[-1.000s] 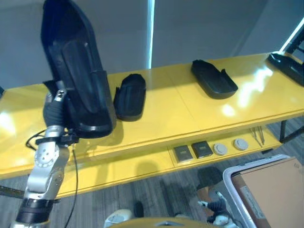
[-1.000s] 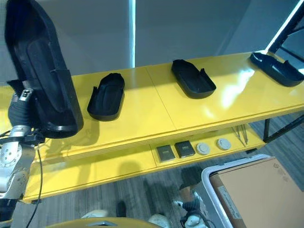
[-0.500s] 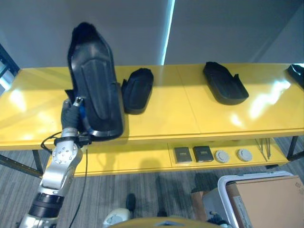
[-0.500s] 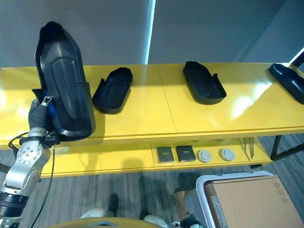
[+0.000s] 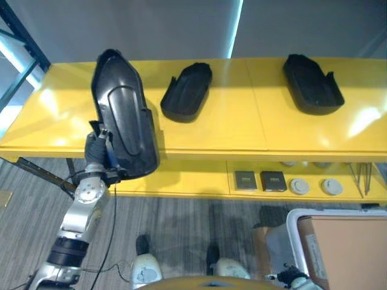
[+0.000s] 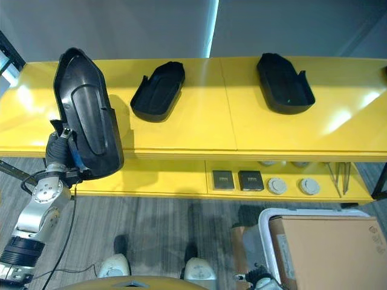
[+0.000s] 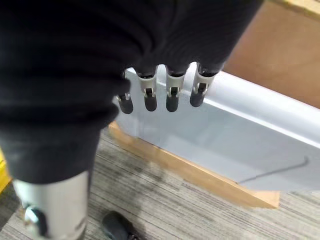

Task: Move parts from the plastic box to the shelf.

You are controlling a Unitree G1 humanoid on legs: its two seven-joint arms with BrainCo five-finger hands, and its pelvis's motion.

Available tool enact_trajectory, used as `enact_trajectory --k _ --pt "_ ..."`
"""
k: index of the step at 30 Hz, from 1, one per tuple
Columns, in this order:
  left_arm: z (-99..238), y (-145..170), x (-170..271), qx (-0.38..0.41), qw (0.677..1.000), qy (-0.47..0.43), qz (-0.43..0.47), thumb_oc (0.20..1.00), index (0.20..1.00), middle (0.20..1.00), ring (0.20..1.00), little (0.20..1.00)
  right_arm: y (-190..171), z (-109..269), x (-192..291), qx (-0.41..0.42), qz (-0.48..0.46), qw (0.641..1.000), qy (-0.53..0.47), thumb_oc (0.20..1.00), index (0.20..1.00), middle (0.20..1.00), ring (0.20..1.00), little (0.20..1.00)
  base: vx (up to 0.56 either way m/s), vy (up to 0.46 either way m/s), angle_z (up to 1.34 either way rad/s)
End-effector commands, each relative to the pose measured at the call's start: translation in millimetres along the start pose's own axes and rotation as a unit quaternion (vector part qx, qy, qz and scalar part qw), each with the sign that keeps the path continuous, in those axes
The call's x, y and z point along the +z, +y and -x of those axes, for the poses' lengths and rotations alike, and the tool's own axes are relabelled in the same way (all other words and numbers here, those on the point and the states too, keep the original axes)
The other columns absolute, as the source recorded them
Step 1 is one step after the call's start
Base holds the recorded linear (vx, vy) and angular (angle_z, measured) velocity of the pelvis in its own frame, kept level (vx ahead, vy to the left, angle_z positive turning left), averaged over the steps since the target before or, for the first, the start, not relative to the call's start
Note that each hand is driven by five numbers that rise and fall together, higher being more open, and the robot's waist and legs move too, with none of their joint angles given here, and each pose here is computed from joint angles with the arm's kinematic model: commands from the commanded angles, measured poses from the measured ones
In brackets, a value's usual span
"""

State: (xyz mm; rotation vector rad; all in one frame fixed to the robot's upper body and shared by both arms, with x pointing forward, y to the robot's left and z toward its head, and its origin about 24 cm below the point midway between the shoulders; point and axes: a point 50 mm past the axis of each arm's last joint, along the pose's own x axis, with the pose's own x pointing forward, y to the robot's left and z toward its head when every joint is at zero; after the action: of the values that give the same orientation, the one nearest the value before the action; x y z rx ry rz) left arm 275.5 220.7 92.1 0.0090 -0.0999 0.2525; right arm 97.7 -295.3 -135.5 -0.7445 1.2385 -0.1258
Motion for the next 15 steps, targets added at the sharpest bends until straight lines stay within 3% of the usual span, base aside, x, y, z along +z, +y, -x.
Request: enact_trajectory --k 1,8,15 --pt "-5 6 46 -0.003 0.994 -0.107 0.012 0.200 0.200 0.200 0.200 0.200 9 2 -14 0.017 0.009 1.000 0.020 1.000 1.000 1.000 1.000 1.000 0.05 0.305 -0.17" --pt "-13 0 53 -0.030 0.994 -0.102 -0.031 0.200 0.200 0.200 0.200 0.200 31 7 -4 0.039 -0.016 0.999 0.004 1.000 1.000 1.000 1.000 1.000 0.03 0.260 0.01" --pt "-26 16 42 0.016 0.993 -0.062 -0.101 0.200 0.200 0.200 0.200 0.200 36 10 -11 0.053 0.020 0.998 -0.005 1.000 1.000 1.000 1.000 1.000 0.03 0.134 -0.30"
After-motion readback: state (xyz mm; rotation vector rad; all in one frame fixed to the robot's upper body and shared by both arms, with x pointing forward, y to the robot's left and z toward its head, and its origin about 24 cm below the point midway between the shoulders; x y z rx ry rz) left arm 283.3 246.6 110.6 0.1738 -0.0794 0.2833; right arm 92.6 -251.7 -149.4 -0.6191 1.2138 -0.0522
